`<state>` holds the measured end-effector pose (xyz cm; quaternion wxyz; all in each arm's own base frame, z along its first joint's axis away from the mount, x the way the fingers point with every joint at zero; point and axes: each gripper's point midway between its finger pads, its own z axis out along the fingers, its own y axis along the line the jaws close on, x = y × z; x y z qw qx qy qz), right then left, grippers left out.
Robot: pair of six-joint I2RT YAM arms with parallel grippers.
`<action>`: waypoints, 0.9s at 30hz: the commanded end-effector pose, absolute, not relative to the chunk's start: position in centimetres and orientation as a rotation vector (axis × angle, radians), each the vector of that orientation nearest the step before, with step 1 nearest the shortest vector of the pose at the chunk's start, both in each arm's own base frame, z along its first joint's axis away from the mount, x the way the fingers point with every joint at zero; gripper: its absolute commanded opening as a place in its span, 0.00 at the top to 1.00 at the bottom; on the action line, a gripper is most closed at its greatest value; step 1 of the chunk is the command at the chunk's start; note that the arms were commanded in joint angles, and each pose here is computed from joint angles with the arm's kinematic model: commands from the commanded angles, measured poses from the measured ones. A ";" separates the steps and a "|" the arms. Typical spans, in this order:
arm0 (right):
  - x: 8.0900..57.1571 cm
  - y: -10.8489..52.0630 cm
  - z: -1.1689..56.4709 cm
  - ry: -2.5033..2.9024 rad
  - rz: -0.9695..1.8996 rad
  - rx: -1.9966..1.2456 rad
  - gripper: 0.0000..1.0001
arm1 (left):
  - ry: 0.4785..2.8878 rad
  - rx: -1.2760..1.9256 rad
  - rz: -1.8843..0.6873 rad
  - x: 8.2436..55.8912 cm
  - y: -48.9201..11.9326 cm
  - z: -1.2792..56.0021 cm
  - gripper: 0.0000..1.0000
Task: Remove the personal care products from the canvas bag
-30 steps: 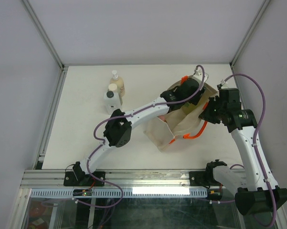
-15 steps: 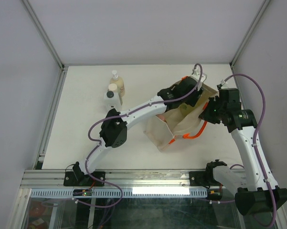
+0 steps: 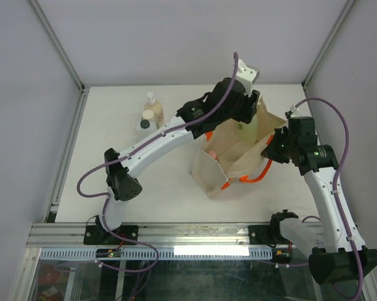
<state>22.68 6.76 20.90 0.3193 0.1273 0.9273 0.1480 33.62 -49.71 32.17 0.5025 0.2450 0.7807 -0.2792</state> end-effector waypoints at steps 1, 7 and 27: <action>22.7 7.5 21.5 2.417 0.448 0.306 0.99 | 1.598 0.350 -0.824 31.4 -43.6 48.7 1.00; 22.7 7.7 21.3 2.427 0.458 0.302 0.99 | 1.579 0.251 -0.816 30.0 -38.5 52.5 1.00; 22.8 8.0 20.7 2.456 0.468 0.285 0.99 | 1.892 0.054 -0.398 25.0 -22.1 43.3 1.00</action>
